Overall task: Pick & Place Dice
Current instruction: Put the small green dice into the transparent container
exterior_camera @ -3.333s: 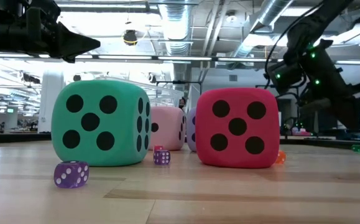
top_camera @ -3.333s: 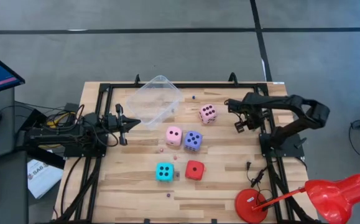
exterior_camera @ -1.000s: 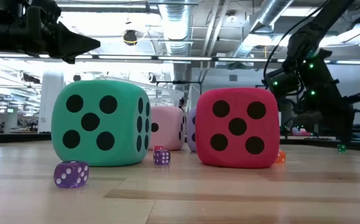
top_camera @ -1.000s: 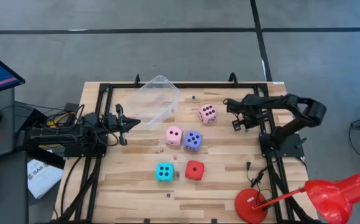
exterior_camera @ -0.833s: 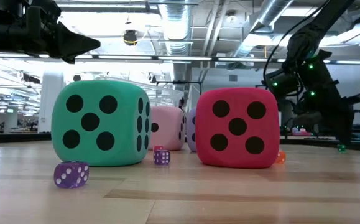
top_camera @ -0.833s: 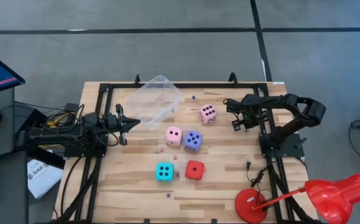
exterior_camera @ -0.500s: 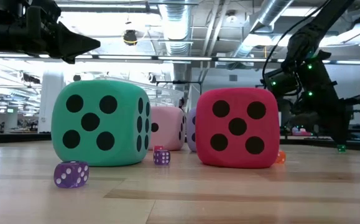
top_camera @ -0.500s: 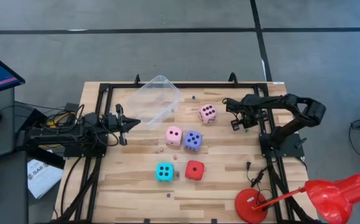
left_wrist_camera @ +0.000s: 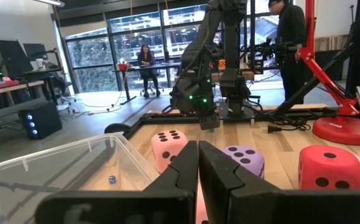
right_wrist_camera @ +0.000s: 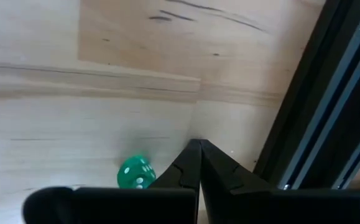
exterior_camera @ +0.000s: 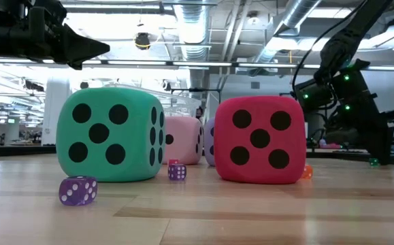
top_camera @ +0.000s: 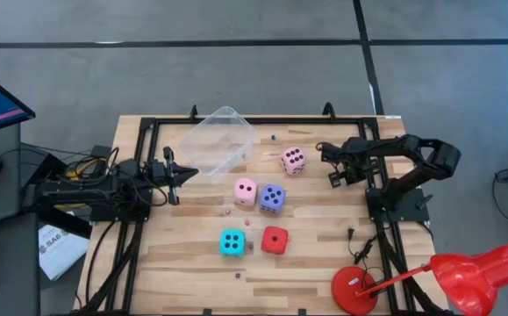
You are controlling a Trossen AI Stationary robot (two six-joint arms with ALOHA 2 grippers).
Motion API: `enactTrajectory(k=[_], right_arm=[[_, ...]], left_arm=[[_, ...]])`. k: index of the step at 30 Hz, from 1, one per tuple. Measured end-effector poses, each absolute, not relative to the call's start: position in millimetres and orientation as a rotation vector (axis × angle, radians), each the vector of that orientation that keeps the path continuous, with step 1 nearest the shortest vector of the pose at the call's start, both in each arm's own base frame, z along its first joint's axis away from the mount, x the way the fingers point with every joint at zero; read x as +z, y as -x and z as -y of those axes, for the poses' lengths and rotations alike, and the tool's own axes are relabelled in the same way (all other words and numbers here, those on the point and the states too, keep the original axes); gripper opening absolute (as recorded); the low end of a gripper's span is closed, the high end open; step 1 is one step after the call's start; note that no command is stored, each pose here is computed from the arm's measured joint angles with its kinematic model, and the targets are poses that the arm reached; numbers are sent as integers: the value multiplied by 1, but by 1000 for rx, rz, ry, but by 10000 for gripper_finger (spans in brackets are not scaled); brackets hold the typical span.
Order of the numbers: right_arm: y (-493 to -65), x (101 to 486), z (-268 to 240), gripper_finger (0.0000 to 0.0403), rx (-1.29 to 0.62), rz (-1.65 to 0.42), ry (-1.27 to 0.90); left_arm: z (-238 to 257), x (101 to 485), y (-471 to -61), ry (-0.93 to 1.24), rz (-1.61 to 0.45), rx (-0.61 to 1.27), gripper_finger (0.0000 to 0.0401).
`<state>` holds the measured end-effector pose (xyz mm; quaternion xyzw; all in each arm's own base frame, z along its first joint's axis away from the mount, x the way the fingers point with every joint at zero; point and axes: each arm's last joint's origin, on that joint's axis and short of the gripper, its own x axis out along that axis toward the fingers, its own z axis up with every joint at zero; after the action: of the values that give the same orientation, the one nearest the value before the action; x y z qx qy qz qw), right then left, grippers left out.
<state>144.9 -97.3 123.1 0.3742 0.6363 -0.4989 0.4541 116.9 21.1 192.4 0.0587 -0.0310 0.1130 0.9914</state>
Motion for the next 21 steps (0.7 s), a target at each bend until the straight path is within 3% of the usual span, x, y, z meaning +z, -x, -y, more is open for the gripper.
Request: enactTrajectory(k=[3,9,21], right_arm=[[-152,126,95,0,-1174,-1560,-925],[-180,153,92,0,-932,-1341,-1022],[-188,190,60,0,-970,-1249,-775]], left_arm=[[-21,192,-117,-118,62,227,3],[-21,192,-117,-118,62,227,3],[-21,192,-117,-118,62,227,3]])
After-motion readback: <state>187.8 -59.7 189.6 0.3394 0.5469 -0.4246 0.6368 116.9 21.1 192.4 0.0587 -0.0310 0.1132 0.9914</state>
